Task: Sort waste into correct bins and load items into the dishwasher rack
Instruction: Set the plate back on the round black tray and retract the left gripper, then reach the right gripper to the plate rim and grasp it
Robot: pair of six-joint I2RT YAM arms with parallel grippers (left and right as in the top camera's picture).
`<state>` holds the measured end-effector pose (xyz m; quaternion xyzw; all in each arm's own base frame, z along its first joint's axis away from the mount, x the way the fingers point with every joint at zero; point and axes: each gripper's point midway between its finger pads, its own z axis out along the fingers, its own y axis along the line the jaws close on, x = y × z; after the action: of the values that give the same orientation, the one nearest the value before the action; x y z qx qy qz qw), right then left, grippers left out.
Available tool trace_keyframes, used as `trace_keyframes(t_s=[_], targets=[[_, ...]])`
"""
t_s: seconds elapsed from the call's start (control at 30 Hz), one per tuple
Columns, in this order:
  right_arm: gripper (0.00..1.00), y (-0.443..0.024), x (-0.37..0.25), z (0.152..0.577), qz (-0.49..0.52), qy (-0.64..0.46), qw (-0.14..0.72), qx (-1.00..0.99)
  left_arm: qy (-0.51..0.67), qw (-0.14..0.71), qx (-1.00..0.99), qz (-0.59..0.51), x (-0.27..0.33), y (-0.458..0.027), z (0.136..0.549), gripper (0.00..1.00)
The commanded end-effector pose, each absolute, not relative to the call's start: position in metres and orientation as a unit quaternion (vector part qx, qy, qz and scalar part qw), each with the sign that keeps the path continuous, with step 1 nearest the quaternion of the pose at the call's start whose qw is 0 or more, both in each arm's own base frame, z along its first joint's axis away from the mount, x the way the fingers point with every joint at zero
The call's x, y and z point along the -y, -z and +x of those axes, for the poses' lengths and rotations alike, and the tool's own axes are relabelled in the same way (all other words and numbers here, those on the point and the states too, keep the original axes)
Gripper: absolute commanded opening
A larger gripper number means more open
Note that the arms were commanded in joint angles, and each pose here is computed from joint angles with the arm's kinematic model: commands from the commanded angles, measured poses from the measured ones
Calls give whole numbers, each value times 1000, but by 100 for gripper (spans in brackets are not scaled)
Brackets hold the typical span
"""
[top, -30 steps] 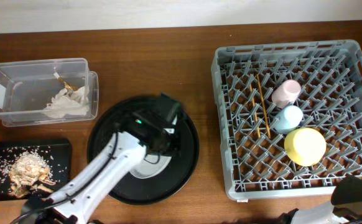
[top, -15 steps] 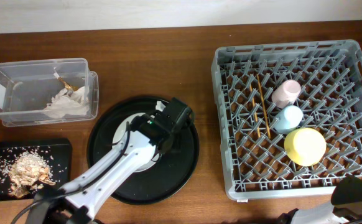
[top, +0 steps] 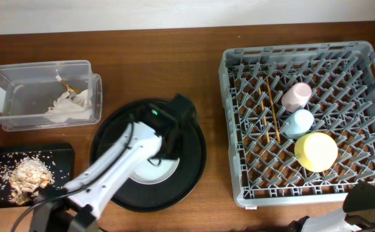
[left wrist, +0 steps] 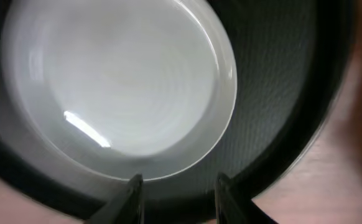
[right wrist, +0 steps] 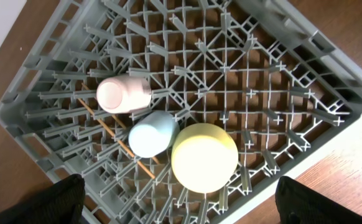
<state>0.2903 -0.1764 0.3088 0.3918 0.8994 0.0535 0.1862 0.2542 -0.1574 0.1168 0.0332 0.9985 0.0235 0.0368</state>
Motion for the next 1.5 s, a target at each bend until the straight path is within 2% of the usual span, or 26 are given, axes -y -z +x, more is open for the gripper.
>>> trace_keyframes(t_s=[0.0,0.07,0.13,0.2,0.23,0.3,0.4,0.47,0.53,0.77,0.87,0.97,1.13,1.2,1.33,1.47], targets=[[98,-307,177,291,397,-57,182,-898,-46,110,-992,-32,116,-188,292,38],[98,-307,177,291,397,-57,182,-898,-58,135,-986,-77,85,-215,303,41],[98,-307,177,291,397,-57,182,-898,-61,154,-975,-147,41,-242,309,52],[98,-308,175,293,397,-65,185,-897,-67,155,-965,-199,7,-251,305,73],[99,-309,173,296,394,-74,190,-896,-71,153,-961,-220,-7,-253,302,99],[98,-311,165,300,389,-99,195,-895,-79,119,-944,-296,-52,-252,281,99],[98,-320,137,314,363,-185,204,-890,-68,100,-932,-342,-73,-249,271,99],[98,-334,95,330,285,-274,217,-892,-72,99,-920,-372,-91,-249,266,99],[98,-332,50,339,219,-309,198,-904,-74,98,-913,-389,-100,-249,263,99],[99,-264,-98,328,2,-234,60,-970,-75,97,-907,-402,-108,-249,260,99],[98,-234,-166,319,-98,-227,37,-968,-75,97,-907,-402,-108,-249,260,99],[98,-203,-208,311,-158,-206,27,-965,-75,97,-907,-402,-108,-249,260,99],[99,-143,-280,291,-174,-196,-13,-965,-75,97,-907,-402,-108,-249,260,99],[89,-110,-292,289,-145,-141,-19,-979,-75,97,-907,-402,-108,-249,260,99],[80,-72,-304,289,-115,-86,-21,-989,-75,97,-907,-402,-108,-249,260,99],[66,-32,-309,287,-90,-50,-35,-994,-75,97,-907,-402,-108,-249,260,99]])
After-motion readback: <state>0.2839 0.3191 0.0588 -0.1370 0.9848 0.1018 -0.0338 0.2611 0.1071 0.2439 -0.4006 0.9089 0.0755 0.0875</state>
